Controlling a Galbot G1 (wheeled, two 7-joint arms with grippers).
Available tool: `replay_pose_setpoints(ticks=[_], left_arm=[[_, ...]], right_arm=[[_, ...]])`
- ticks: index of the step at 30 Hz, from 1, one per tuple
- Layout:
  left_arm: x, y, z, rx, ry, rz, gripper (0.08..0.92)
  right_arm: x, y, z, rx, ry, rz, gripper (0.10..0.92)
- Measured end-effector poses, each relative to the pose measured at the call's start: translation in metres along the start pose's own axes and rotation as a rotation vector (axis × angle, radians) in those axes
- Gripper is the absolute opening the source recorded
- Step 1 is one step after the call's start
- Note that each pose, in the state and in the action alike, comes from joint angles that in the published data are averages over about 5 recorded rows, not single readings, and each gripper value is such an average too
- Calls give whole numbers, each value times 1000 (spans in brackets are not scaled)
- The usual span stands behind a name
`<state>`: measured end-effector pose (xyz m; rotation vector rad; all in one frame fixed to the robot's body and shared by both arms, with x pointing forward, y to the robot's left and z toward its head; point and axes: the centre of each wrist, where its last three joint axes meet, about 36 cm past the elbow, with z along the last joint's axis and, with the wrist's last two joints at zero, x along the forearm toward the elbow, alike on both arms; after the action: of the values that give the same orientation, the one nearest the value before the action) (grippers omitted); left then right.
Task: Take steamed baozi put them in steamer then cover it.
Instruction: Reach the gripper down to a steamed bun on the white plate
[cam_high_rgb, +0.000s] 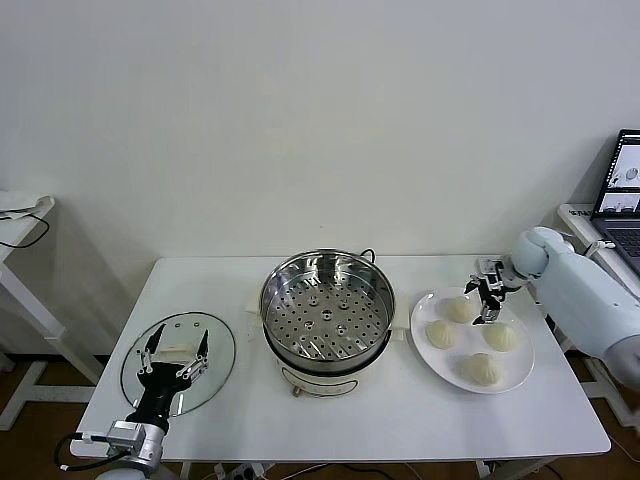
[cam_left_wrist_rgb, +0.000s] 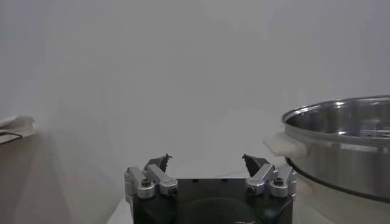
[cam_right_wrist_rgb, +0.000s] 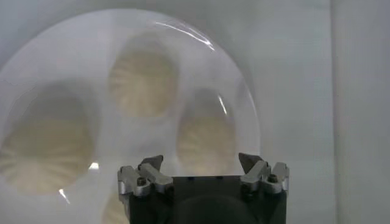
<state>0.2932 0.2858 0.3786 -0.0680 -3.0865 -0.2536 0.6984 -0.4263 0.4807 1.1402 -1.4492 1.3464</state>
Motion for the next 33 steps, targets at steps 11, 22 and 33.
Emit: replay_pose_setpoints(ticks=[11,22,33], left_arm=[[1,1,3,0,6,-4,823],[1,1,5,0,9,-5,823],[1,1,6,3,6,-8,823]], right_arm=[[-17,-5,-10,2,25,-29,823],[-25,-8,-16,9,35,-29,775],[-26,-8,-20,27,37,-28,687]])
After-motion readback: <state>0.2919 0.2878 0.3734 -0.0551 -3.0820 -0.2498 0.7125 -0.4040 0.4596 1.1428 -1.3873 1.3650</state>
